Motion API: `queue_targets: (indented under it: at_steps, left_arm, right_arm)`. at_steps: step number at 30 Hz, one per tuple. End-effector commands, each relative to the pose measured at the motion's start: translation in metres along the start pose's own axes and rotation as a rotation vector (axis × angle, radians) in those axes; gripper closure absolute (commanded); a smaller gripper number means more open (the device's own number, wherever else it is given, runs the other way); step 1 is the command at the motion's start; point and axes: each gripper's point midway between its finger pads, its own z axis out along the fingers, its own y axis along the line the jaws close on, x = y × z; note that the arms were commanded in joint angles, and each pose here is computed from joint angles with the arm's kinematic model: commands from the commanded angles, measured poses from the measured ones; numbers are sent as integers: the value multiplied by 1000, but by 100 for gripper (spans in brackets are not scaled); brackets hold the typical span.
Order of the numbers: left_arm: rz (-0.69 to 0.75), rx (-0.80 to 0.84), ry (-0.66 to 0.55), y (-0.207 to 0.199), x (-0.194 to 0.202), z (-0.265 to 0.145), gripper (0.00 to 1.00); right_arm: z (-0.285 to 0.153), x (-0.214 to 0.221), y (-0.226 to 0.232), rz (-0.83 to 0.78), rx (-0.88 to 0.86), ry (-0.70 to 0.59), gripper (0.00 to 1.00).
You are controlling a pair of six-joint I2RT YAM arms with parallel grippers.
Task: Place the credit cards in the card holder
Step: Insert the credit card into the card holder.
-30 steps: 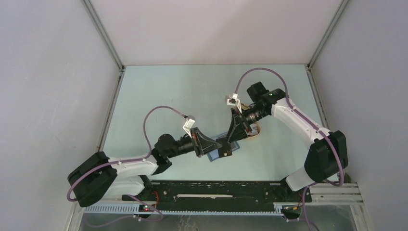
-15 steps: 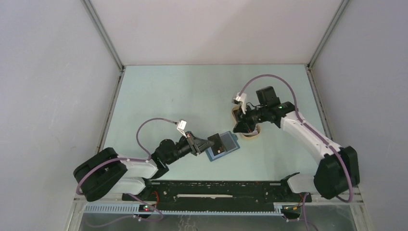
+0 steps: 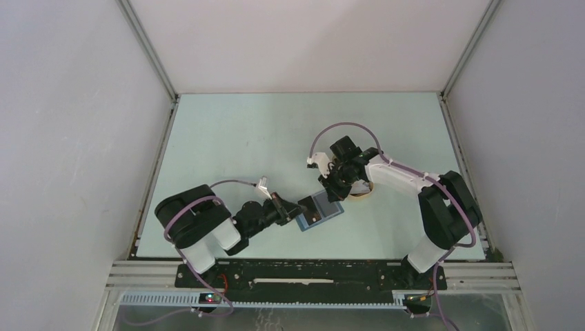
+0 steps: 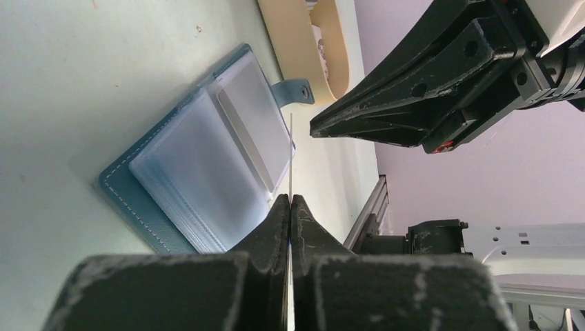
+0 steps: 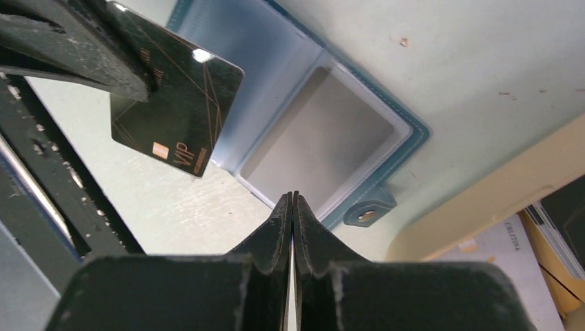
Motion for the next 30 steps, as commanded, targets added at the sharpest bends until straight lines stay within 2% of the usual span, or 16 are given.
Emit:
queue_targets:
  at_steps: [1,8,22,30]
  left_arm:
    - [-36,77,-69,-20,-16,10,100]
    - [-59,50,-57,-10,-11,14,100]
    - [-98,-2,-216,-1,-34,21,100]
    - [-121,-25,-221,4,-26,26,100]
  right_arm:
    - [-3,-11,-17,-39,106,18,92]
    - [5,-3,-25,-15,125,73,90]
    - [9,2,-29,3,136,99,90]
    - [8,2,-29,6,138,99,90]
